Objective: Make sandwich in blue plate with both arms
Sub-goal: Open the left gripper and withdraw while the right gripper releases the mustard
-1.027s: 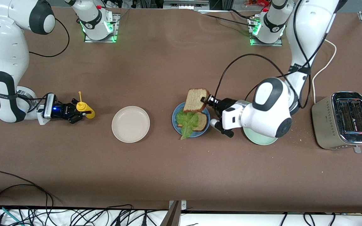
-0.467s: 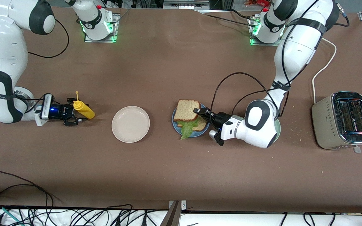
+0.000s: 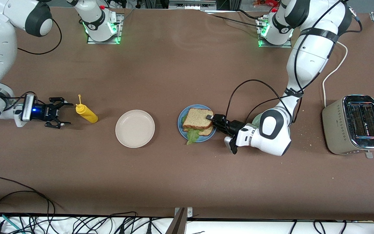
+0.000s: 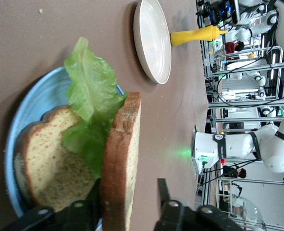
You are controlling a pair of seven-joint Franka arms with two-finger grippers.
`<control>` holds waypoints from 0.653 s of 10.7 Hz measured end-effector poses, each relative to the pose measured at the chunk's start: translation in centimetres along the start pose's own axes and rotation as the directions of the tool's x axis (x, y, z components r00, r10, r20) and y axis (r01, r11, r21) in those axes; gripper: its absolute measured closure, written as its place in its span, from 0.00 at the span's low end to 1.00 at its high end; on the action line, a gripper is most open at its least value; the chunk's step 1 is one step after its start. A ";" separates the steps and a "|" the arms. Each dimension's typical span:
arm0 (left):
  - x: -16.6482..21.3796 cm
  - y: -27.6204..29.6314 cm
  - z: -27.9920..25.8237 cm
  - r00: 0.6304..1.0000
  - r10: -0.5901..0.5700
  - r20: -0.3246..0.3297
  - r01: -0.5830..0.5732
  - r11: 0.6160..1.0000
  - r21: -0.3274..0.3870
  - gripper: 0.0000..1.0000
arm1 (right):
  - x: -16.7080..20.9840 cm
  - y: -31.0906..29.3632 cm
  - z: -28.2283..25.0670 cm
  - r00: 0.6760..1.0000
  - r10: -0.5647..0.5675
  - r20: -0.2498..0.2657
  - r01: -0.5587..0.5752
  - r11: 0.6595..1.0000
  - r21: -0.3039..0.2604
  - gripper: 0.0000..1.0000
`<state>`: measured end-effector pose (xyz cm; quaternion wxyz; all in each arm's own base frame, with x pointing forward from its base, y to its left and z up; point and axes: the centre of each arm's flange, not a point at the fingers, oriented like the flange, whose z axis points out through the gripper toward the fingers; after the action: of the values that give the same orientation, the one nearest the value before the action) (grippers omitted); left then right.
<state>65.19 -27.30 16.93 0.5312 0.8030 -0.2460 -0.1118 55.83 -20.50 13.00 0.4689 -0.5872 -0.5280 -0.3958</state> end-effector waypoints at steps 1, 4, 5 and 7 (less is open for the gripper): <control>-0.2 -0.7 0.3 1.000 0.022 -0.004 -0.022 1.000 0.006 0.42 | 2.0 1.1 -1.4 0.998 0.046 0.048 -0.047 0.998 0.031 0.00; -0.7 -1.8 -0.2 0.996 0.079 0.030 -0.082 0.992 0.091 0.02 | 12.1 4.4 -5.7 0.950 0.218 0.222 -0.232 0.972 0.037 0.00; -0.7 -1.6 -1.5 0.992 0.102 0.071 -0.111 0.982 0.151 0.00 | 15.7 4.9 -6.6 0.916 0.277 0.290 -0.297 0.955 0.024 0.00; -0.4 0.6 -5.5 0.989 0.101 0.103 -0.124 0.962 0.244 0.00 | 23.5 4.9 -7.0 0.810 0.430 0.398 -0.448 0.892 -0.052 0.00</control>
<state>67.08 -22.87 19.73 0.4200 0.8422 -0.3270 -0.0856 63.96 -21.40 36.58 0.4427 -0.7507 -0.4709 -0.1370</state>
